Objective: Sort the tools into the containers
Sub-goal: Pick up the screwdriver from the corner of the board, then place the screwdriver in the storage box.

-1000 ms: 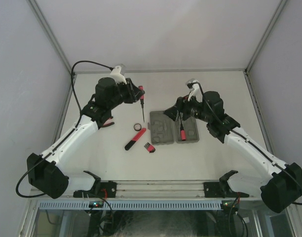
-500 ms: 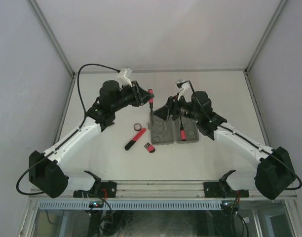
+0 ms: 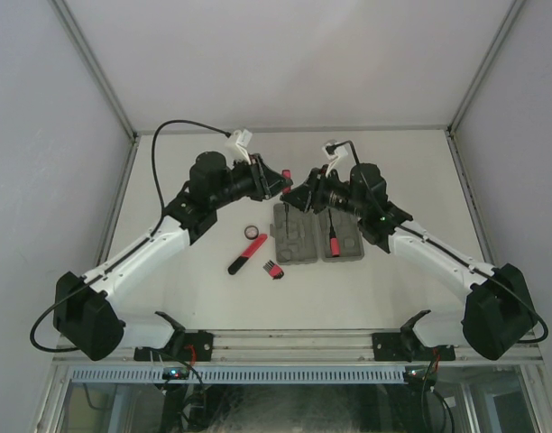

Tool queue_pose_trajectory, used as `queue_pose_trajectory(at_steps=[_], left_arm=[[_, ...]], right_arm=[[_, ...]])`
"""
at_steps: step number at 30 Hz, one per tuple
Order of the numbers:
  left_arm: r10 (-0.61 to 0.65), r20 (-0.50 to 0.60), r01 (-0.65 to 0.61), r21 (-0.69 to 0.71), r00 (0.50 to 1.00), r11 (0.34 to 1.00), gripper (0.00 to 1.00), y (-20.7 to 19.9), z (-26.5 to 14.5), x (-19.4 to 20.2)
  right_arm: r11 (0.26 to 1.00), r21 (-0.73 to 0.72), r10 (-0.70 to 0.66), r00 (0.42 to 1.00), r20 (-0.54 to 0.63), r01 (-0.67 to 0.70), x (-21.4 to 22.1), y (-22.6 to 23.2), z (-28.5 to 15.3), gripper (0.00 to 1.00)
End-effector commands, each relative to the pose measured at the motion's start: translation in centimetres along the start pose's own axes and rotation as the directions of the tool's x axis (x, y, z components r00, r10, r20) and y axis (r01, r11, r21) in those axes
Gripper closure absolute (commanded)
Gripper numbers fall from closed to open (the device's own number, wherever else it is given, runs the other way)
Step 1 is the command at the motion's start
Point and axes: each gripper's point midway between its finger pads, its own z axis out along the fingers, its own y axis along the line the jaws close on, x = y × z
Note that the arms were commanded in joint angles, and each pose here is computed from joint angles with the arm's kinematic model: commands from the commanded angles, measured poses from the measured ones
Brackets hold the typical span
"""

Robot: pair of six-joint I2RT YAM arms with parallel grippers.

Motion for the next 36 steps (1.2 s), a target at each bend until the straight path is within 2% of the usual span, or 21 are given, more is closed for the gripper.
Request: queue_pose_trajectory(at_steps=[1,5,10,13,18,23,31,36], left_arm=[[-0.002,0.024,0.0,0.062,1.0,0.998,1.0,-1.4,0.2,-0.5],[-0.008,0.03,0.006,0.064,1.0,0.998,0.98,-1.5,0.2,-0.6],[-0.015,0.04,0.013,0.051,0.999,0.999,0.81,-1.3,0.2,-0.8],[-0.008,0.051,0.008,0.012,0.999,1.0,0.72,-0.7,0.1,-1.0],[0.022,0.054,-0.017,-0.094,0.998,0.995,0.65,1.2,-0.3,-1.3],[0.038,0.05,-0.03,-0.151,0.998,0.988,0.52,2.8,-1.1,-1.3],[0.035,0.034,-0.026,-0.223,0.999,0.974,0.5,5.8,-2.0,-1.1],[0.035,-0.041,-0.047,-0.338,0.999,0.94,0.5,9.1,-1.7,0.8]], right_arm=[[0.999,-0.034,-0.02,0.997,0.073,0.023,-2.9,1.4,0.1,0.67],[1.0,-0.025,-0.012,0.998,0.064,0.014,-2.6,1.1,0.1,0.8],[1.0,-0.009,0.004,0.998,0.059,-0.003,-2.6,0.6,0.0,0.99],[1.0,0.025,0.001,0.998,0.055,-0.002,-2.7,0.0,-0.6,1.0],[0.99,0.138,-0.029,0.998,0.049,0.022,-2.4,-2.1,-1.6,1.0],[0.966,0.257,-0.045,0.998,0.034,0.035,-1.9,-4.3,-2.8,1.0],[0.925,0.38,-0.017,1.0,0.026,0.006,-1.3,-7.5,-4.7,1.0],[0.901,0.433,0.026,1.0,0.007,-0.026,-0.9,-9.6,-5.8,1.0]])
